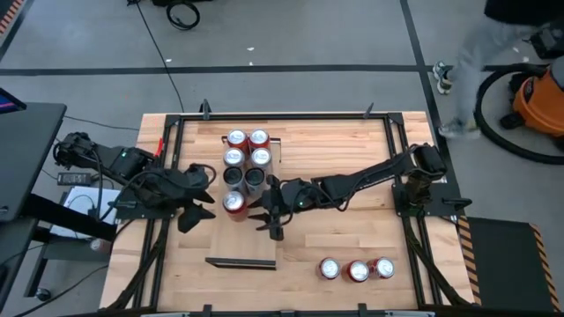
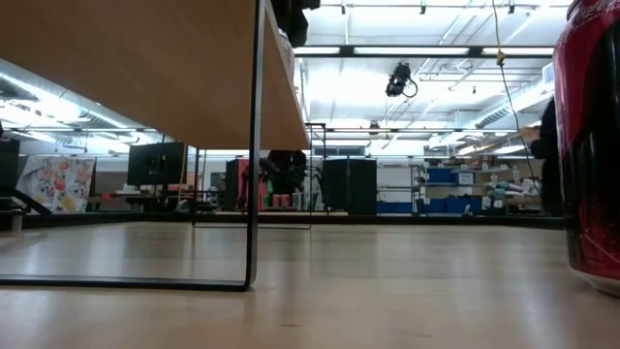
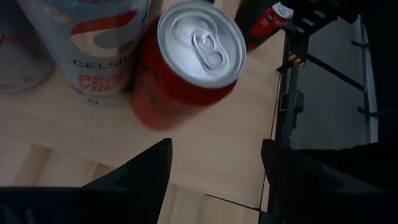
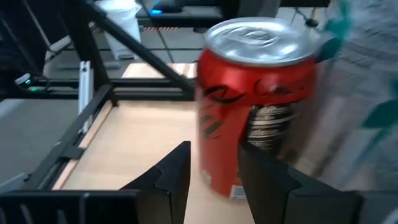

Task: Pick and place cans onto a shelf
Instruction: Adjust the soda cans

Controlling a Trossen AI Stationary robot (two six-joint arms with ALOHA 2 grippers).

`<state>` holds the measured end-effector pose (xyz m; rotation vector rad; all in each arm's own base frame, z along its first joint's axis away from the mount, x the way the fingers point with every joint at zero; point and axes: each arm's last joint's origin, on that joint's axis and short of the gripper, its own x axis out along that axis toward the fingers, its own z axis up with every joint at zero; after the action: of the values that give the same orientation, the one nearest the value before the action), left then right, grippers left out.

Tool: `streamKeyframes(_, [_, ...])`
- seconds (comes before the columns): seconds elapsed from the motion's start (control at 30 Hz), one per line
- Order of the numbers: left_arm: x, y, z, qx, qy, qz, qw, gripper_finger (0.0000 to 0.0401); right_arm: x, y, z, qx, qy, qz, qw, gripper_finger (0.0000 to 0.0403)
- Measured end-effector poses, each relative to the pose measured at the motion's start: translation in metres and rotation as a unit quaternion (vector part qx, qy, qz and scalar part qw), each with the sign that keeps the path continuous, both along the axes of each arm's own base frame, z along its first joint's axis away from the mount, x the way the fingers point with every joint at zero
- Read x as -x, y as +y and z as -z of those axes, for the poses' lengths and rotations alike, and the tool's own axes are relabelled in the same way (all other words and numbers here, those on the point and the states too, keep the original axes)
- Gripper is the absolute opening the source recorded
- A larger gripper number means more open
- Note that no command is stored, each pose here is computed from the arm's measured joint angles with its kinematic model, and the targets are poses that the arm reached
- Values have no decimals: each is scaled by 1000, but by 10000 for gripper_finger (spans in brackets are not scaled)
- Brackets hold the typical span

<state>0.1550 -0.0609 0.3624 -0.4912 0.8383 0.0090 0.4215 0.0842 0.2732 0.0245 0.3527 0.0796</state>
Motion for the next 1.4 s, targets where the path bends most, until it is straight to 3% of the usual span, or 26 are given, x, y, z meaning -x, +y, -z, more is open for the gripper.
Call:
streamKeyframes(0.37, [0, 0, 0, -1, 2, -7, 1000, 258, -3, -11, -2, -8, -9, -6, 1000, 141])
streamKeyframes(0.8, [-14, 0, 15, -89, 41, -69, 993, 258, 4, 18, -1, -35, -3, 24, 999, 141])
streamKeyframes(1.13, [-12, 3, 19, -120, 61, -87, 987, 258, 4, 13, 0, -29, 2, 48, 998, 141])
streamKeyframes(1.4, [-11, 2, 19, -105, 64, -77, 989, 258, 1, 5, -2, -32, -11, 58, 998, 141])
